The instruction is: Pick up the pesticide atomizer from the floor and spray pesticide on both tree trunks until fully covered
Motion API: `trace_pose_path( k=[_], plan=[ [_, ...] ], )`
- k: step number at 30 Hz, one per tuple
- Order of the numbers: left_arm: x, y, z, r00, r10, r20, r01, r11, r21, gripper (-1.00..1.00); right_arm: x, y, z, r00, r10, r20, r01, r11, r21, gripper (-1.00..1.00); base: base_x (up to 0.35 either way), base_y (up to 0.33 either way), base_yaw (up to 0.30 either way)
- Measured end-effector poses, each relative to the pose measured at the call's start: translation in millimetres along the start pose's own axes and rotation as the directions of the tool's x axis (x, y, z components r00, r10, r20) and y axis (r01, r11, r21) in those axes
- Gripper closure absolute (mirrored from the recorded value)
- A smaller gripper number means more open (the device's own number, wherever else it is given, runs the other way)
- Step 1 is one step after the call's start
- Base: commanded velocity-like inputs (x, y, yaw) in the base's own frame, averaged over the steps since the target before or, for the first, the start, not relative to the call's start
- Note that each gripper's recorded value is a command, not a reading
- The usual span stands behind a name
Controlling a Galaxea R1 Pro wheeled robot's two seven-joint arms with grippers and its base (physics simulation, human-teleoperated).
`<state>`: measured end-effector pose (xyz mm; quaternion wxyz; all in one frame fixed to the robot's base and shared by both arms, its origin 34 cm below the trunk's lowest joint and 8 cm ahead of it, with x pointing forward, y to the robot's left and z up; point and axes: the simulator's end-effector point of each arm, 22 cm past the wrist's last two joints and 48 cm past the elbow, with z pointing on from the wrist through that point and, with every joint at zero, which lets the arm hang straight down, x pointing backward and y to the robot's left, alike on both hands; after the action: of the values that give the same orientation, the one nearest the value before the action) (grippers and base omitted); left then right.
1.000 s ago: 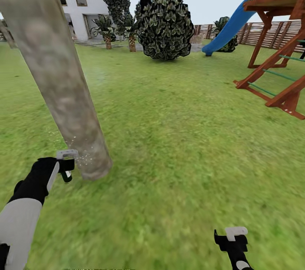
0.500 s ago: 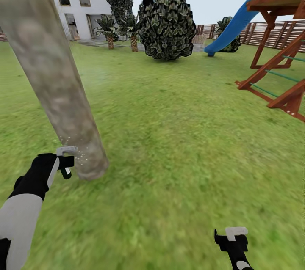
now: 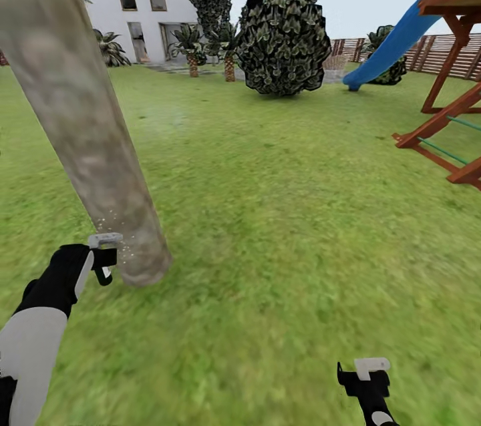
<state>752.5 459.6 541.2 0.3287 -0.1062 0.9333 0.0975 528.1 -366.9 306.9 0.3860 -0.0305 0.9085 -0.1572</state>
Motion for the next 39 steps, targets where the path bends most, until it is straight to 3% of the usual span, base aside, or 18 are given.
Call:
trace_pose_path(
  k=[22, 33, 39],
  plan=[
    [2.7, 0.3, 0.0, 1.000, 0.003, -0.002, -0.003, 1.000, -0.003, 1.00, 0.2, -2.0, 0.2, 1.000, -0.001, 0.000, 0.001, 1.000, 0.003, -1.00, 0.038, -0.271, 0.004],
    [-0.6, 0.4, -1.5, 1.000, 0.005, 0.006, -0.005, 1.000, -0.004, 1.00, -0.1, 0.2, -0.1, 1.000, 0.000, 0.000, 0.000, 1.000, 0.000, -1.00, 0.201, -0.215, 0.242],
    [-0.7, 0.7, -1.4, 1.000, 0.004, 0.006, -0.004, 1.000, -0.005, 1.00, 0.2, -2.1, 0.2, 1.000, -0.001, 0.000, 0.001, 1.000, 0.003, -1.00, 0.134, -0.249, 0.020]
  ],
)
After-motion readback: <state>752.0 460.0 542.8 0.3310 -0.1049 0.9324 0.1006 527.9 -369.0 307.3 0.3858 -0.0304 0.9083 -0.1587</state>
